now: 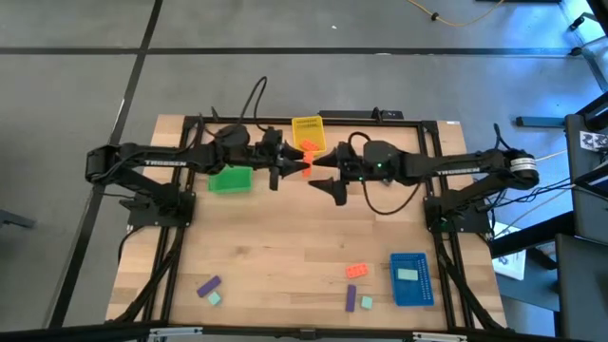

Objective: Sort & place blocks by color
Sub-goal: Put the left orange game piece into the yellow bin

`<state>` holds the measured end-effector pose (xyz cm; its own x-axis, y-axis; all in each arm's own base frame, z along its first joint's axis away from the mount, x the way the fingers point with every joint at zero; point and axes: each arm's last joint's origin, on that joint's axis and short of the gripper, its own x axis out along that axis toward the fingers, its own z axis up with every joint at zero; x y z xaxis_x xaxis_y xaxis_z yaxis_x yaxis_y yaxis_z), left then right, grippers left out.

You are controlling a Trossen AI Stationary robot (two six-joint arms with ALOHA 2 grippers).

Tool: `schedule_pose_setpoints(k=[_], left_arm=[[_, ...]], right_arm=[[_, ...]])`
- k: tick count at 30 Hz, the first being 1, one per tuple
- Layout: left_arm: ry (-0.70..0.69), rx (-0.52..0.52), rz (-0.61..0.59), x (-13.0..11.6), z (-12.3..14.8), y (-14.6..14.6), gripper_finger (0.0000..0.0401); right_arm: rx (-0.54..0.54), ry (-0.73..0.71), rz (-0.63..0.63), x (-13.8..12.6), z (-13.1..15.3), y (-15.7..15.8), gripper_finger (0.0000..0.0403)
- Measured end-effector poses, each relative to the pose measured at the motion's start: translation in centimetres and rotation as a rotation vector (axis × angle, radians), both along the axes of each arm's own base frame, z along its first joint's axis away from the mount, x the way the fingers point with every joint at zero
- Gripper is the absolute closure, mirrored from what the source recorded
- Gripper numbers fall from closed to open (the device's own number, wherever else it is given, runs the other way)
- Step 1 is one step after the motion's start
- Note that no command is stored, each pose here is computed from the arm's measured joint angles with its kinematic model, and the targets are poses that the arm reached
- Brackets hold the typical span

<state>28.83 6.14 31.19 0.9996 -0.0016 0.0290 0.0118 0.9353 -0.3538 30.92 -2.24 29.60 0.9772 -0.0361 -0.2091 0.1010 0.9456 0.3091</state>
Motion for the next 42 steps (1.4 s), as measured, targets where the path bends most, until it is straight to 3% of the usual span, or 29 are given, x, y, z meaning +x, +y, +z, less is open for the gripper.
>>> schedule_pose_setpoints(k=[16, 24, 31, 42], left_arm=[[-0.032, 0.018, -0.03, 1.5, -1.0, -0.8, 0.0273], [-0.051, 0.019, -0.037, 1.7, -0.9, -0.9, 0.0273], [-0.049, 0.027, -0.037, 1.7, -1.0, -0.9, 0.0267], [-0.023, 0.01, -0.055, 1.5, -1.1, -0.4, 0.0242]], right_arm=[[0.028, -0.033, 0.008, 0.5, 0.3, -0.1, 0.0046], [0.029, -0.029, 0.009, 0.5, 0.3, -0.1, 0.0128], [0.03, -0.027, 0.038, 0.5, 0.3, 0.0, 0.0258], [-0.007, -0.027, 0.056, 0.4, 0.4, 0.0, 0.0263]])
